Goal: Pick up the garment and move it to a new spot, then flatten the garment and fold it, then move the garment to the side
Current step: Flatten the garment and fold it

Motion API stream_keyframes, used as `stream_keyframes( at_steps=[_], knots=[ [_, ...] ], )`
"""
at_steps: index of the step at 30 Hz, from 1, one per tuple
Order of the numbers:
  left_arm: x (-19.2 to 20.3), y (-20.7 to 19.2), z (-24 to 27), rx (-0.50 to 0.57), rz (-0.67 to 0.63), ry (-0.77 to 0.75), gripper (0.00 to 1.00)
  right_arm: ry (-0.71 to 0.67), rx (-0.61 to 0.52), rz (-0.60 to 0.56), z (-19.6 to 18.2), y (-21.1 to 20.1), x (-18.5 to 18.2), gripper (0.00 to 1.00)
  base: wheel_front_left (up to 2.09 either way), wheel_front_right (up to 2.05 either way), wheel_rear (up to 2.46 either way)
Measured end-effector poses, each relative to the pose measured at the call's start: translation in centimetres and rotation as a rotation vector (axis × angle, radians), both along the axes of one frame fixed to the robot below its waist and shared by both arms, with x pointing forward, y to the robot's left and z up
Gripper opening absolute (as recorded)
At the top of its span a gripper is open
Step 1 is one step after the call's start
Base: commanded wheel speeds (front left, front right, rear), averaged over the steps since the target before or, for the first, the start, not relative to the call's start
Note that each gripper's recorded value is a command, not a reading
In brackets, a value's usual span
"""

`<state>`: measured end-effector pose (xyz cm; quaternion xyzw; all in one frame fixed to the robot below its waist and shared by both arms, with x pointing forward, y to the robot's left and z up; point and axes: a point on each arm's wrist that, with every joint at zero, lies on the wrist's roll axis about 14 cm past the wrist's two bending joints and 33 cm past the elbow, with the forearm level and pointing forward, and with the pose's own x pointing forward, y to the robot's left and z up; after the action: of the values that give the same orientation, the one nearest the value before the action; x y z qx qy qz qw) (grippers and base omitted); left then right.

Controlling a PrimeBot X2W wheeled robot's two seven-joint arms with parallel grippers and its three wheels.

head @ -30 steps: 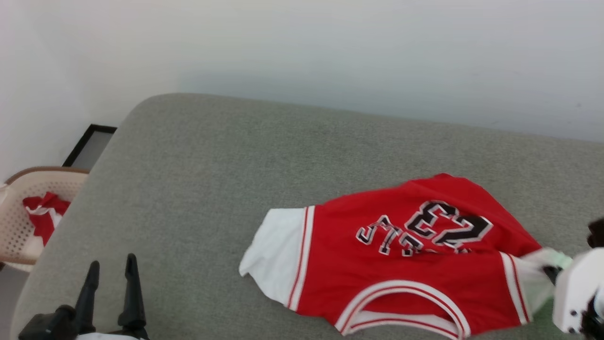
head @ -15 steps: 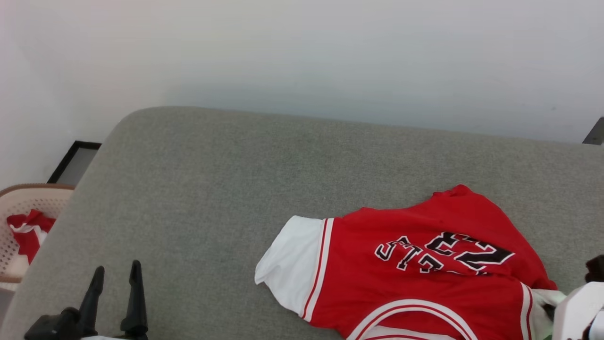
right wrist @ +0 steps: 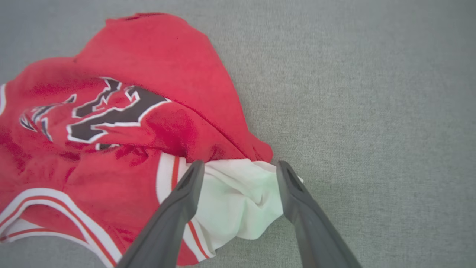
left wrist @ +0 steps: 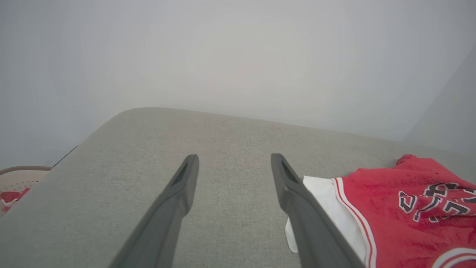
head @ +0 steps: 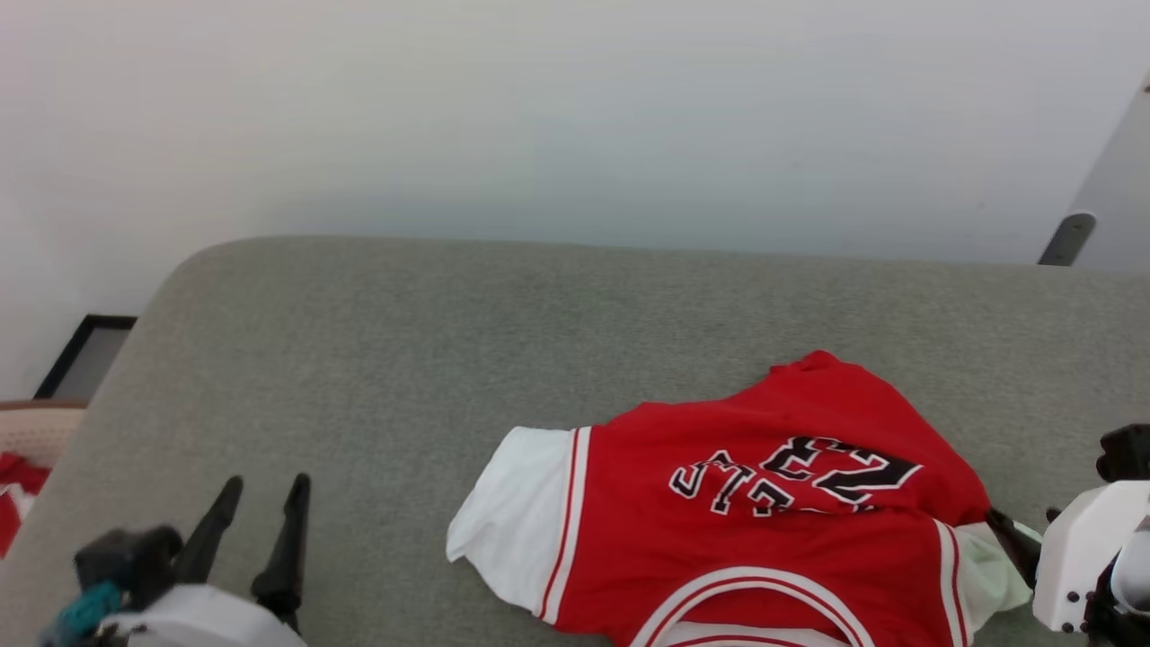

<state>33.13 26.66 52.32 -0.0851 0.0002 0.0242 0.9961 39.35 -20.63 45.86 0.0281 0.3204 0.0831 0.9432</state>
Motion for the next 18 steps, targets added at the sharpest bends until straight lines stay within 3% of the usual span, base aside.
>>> stream_keyframes(
  at_steps=[8, 18],
  knots=[
    [2.9, -4.9, 0.7, -0.062, -0.232, 0.17, 1.0, -0.227, 0.043, -0.084, 4.9, -1.7, -0.5, 1.0, 0.0, 0.0, 0.0],
    [5.3, -9.4, -0.3, -0.039, -0.448, 0.463, 1.0, -0.415, 0.069, -0.183, 7.6, -2.9, -2.3, 1.0, 0.0, 0.0, 0.0]
  ],
)
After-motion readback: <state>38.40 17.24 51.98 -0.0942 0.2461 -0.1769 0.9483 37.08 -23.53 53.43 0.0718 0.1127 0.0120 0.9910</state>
